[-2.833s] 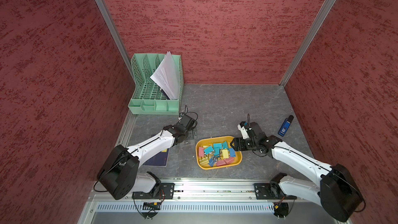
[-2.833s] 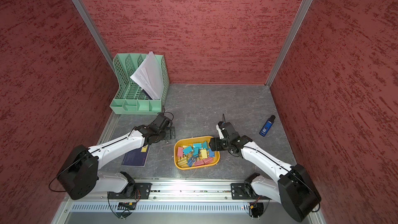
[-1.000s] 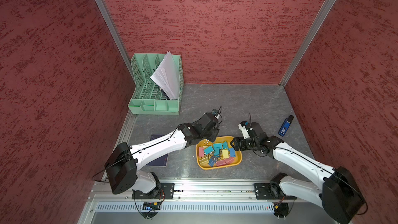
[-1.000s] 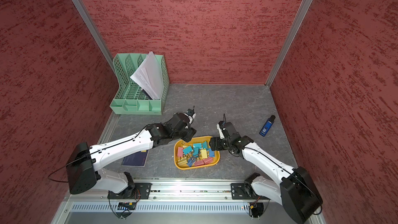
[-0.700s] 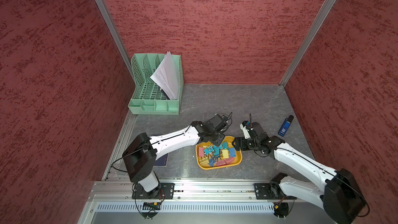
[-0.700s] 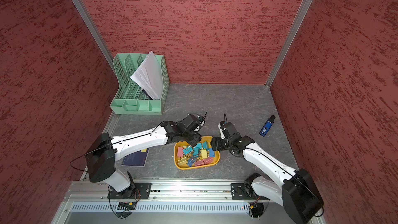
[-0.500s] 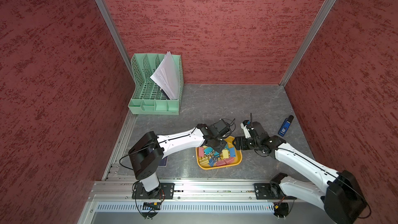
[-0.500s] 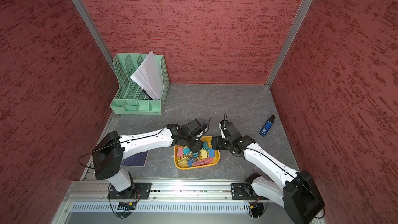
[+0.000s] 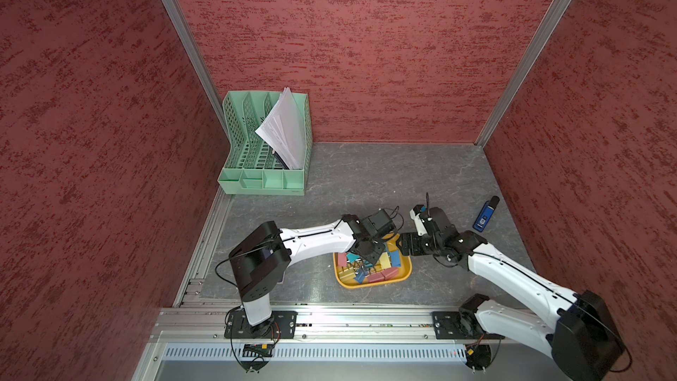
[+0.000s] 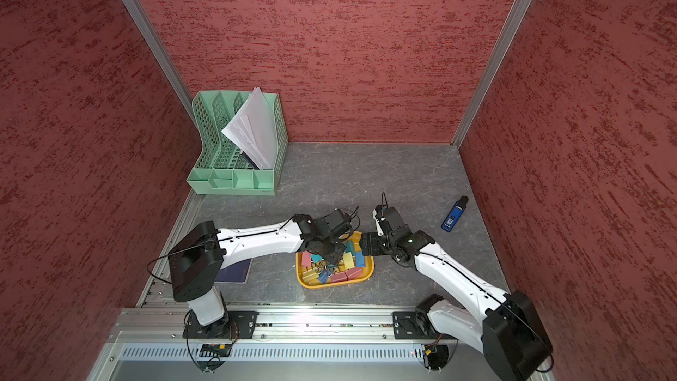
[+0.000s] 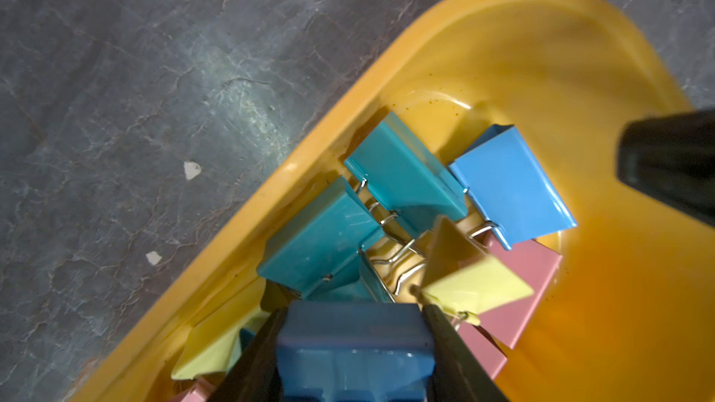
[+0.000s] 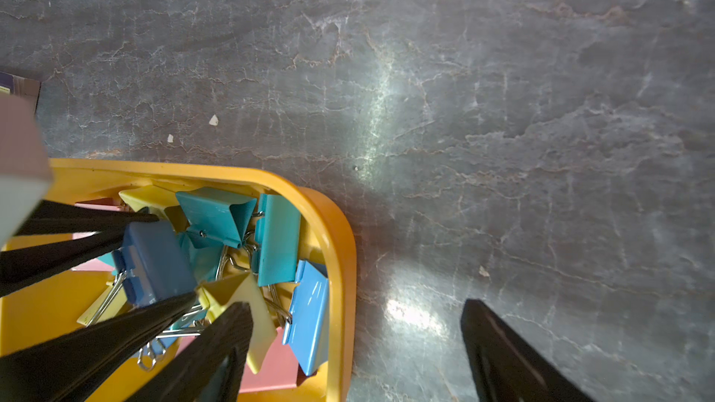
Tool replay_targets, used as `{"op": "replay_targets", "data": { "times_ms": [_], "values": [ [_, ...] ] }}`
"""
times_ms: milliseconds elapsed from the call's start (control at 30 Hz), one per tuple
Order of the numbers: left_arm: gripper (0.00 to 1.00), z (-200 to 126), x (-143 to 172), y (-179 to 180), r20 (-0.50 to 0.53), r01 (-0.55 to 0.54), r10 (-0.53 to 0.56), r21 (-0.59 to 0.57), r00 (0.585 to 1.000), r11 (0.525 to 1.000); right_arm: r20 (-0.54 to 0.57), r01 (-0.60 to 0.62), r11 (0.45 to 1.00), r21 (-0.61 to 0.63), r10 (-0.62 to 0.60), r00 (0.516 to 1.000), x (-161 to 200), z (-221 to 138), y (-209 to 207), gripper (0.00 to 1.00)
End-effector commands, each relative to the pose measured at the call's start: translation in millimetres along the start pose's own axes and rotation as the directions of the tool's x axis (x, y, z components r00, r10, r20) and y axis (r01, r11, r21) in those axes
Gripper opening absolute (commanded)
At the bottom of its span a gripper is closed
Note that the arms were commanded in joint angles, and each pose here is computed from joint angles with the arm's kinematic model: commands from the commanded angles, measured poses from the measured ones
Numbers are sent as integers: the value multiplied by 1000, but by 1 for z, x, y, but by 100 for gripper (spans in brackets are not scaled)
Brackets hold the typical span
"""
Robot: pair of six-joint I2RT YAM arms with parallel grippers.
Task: Put the binder clips in the storage box
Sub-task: Place the binder clip in the storage box, then reset both arms
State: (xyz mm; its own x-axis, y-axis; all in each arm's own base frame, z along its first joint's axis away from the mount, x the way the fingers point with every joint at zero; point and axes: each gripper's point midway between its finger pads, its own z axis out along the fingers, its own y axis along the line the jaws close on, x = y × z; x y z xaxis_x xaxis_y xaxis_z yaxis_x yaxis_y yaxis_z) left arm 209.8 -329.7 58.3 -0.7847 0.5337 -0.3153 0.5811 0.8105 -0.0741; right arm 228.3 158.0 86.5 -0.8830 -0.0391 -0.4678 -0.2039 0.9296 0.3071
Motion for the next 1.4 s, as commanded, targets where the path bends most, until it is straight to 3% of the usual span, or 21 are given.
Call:
{"op": "replay_targets", "data": {
  "times_ms": [0,233,633,767,867,1067,1167,1233,1367],
  "values": [
    [46,6,-11,10,23,30,-29,-36,999,999,36,11,1000,-9,-10,999,-10,-8,5,90],
    [100,-12,-22,8,96,34,-29,-48,995,998,32,15,1000,-12,-14,999,-9,-7,6,90],
    [100,-90,-49,-11,276,22,-31,36,961,999,62,27,1000,-11,-27,998,-19,-10,9,91],
    [100,-124,-59,11,388,55,-57,15,920,998,108,39,999,28,-42,993,-34,-18,5,93],
    [100,-157,-65,50,511,139,-119,-2,851,990,167,14,995,97,-30,985,-51,-26,-8,95],
    [100,-213,-54,184,720,444,-295,-21,629,896,356,-97,963,253,0,934,-104,-53,-47,98],
    [100,-241,-33,252,832,605,-279,-83,479,792,453,-182,938,295,30,891,-135,-66,-72,99],
    [100,-252,-13,292,883,709,-263,-105,390,697,531,-261,905,337,46,846,-152,-77,-96,98],
    [100,-244,34,356,917,843,-251,-144,311,518,706,-378,848,371,7,708,-173,-92,-139,98]
  ]
}}
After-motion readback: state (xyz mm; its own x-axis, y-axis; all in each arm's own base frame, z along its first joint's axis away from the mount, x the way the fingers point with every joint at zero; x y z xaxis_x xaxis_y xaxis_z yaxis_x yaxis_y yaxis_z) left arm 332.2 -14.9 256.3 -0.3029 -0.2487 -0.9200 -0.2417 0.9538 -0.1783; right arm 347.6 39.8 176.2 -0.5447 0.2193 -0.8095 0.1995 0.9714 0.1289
